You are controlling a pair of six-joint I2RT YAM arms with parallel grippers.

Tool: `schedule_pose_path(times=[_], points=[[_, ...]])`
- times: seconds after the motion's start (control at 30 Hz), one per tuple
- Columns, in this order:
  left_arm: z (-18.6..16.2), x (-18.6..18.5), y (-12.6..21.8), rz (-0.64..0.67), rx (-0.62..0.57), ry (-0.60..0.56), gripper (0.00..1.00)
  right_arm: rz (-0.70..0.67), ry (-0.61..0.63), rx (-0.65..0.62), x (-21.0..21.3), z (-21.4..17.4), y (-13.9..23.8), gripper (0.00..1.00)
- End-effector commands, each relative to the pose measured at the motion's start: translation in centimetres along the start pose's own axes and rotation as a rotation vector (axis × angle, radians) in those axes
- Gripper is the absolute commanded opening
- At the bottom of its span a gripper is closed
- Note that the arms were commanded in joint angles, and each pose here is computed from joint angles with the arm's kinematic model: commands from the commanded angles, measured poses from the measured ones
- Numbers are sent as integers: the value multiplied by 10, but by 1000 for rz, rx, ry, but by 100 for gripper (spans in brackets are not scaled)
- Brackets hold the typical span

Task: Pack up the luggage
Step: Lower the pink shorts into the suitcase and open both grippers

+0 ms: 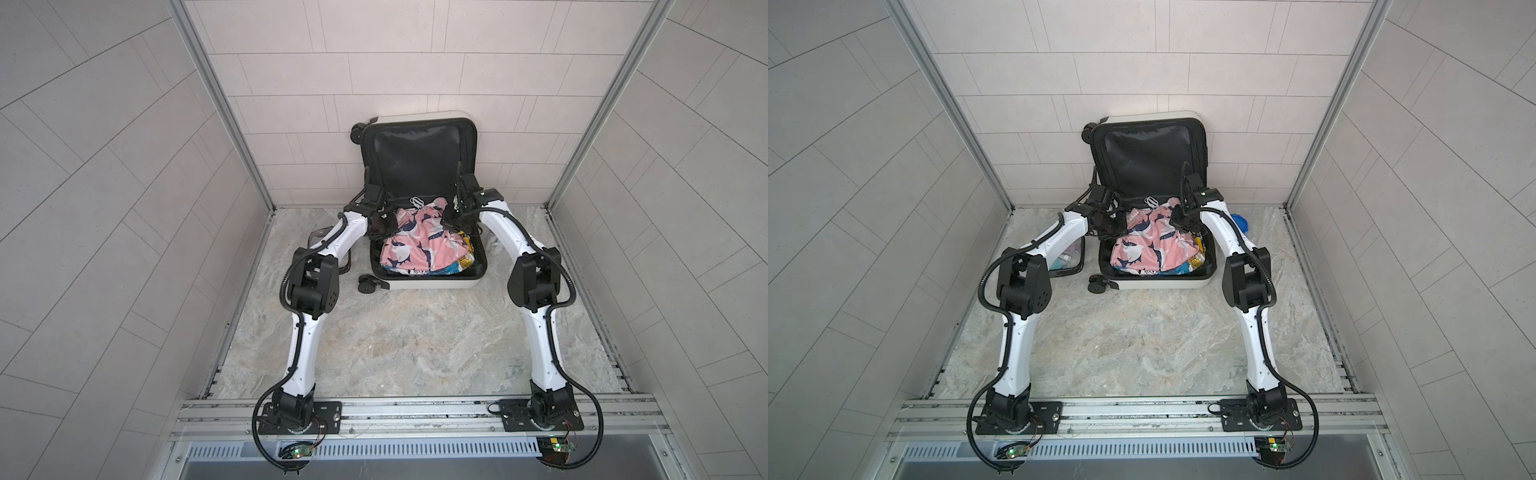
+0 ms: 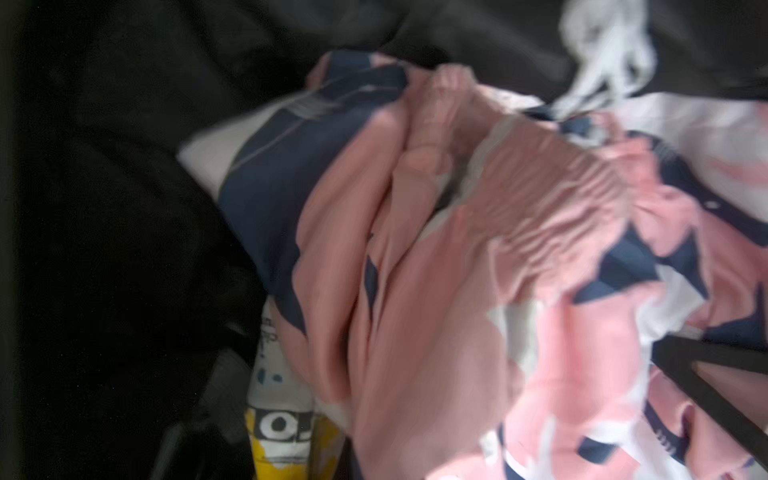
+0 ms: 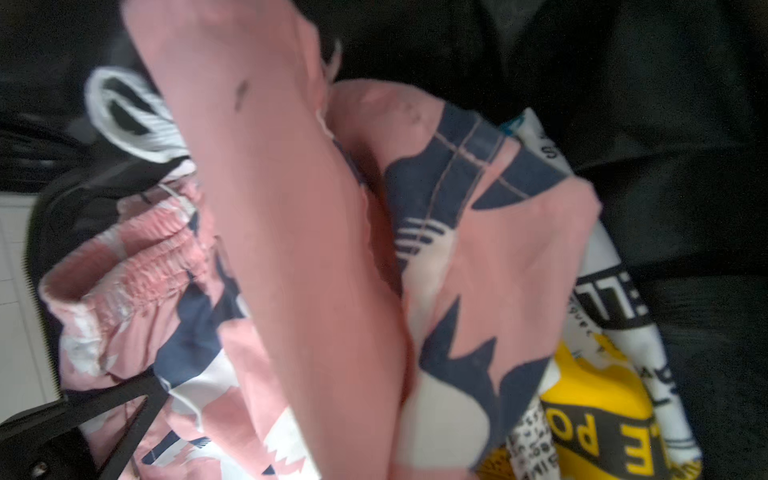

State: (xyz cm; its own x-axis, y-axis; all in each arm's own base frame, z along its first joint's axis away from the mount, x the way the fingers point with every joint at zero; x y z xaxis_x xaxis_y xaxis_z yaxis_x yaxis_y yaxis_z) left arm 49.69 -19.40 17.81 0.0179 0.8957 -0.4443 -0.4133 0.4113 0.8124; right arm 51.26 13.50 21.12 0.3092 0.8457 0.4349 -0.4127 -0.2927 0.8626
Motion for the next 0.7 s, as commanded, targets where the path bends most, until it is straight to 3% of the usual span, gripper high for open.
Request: schedule_pose_path(times=[0.0,0.33,0.53,0.67], points=[[-2,8,-6,66,29,25,0,-136,-49,18,-17,-5,-5,0],[-12,24,-27,146,89,72,0,-244,-79,39,-31,-13,-21,0],[-6,19,-18,136,78,62,3,-165,-36,-4,-14,-5,-1,47],[2,11,-6,123,45,47,6,-96,-18,-57,0,4,26,63]])
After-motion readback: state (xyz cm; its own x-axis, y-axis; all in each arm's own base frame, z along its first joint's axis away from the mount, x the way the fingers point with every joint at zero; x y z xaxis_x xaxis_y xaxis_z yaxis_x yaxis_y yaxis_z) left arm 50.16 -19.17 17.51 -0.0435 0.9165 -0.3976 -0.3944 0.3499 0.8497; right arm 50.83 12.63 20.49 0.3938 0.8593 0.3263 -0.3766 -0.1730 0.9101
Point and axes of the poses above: each gripper's point midway between its finger pads, its own y axis back along the fingers, its own x axis along the line the jaws close on, z = x × y, the point moved 9 cm from there along y, back along the fingers, and after that the axes turned 4 degrees about -y, right-handed, at the moved point
